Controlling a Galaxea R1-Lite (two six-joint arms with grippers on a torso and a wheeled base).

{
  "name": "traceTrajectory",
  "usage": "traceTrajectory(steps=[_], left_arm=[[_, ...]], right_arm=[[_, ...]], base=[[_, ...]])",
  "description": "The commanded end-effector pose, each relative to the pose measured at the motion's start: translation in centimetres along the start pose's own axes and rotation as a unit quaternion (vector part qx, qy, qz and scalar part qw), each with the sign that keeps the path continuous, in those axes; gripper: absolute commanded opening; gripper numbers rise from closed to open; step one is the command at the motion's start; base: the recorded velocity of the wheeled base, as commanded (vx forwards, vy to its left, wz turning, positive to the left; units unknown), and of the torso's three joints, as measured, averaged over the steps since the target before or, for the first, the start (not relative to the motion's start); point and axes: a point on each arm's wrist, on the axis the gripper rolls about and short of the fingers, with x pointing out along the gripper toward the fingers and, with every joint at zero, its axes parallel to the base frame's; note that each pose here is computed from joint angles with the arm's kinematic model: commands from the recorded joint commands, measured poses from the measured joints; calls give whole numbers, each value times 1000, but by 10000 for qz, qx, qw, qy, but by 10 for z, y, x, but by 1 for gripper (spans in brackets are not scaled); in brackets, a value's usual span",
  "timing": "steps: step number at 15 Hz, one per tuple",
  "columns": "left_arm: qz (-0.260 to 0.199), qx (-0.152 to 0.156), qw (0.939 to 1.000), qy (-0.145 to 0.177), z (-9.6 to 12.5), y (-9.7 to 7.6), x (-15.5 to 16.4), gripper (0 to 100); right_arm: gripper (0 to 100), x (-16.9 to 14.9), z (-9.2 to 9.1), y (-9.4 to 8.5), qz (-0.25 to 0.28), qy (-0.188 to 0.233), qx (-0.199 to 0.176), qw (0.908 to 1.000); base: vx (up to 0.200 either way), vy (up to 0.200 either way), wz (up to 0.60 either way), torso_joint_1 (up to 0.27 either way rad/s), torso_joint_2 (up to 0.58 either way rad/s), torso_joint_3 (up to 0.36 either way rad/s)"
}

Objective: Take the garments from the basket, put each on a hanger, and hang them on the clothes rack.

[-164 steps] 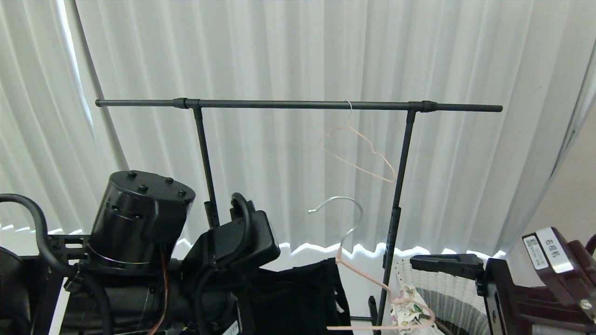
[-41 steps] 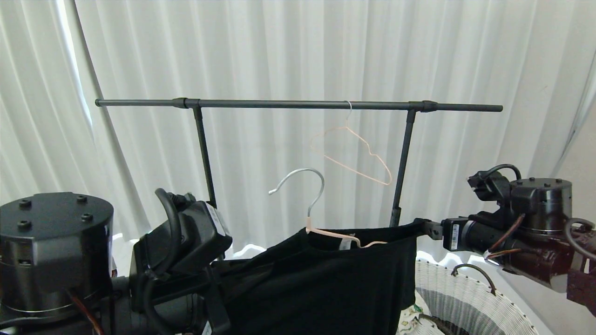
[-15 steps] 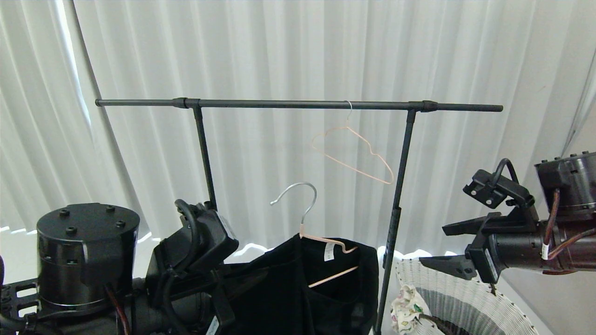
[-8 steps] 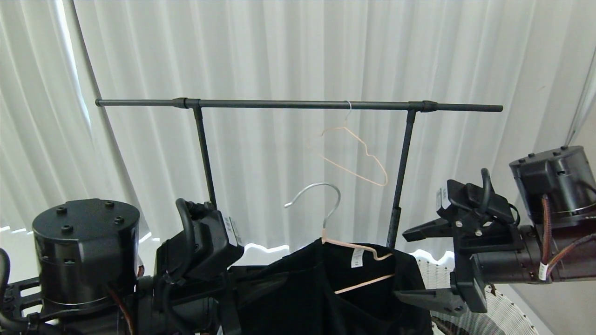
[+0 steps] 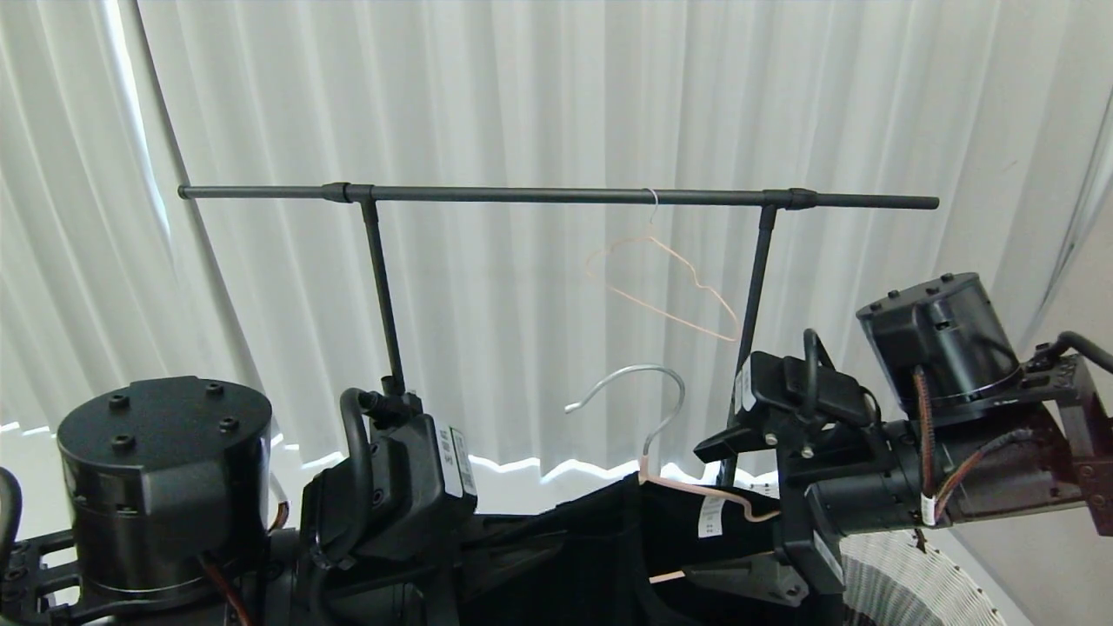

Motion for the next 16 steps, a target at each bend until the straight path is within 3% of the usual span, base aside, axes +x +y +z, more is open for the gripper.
traceTrajectory(steps=[1,6,7,16], left_arm=[[-24,32,10000,-54,3,-1,0,0],[-25,54,9999,-90,5,-1,0,0],[-32,54,9999,-93,5,-1,0,0],[-4,68,10000,-59,4,-1,0,0]], right_arm=[[100,11,-4,-3,37,169,54,9998],[100,10,-7,-3,55,290,121,9995],[0,10,-7,-3,52,284,95,9995],[0,8,-7,-6,14,244,-218,9995]], base=[[0,0,0,0,0,0],[0,0,0,0,0,0],[0,0,0,0,0,0],[0,0,0,0,0,0]])
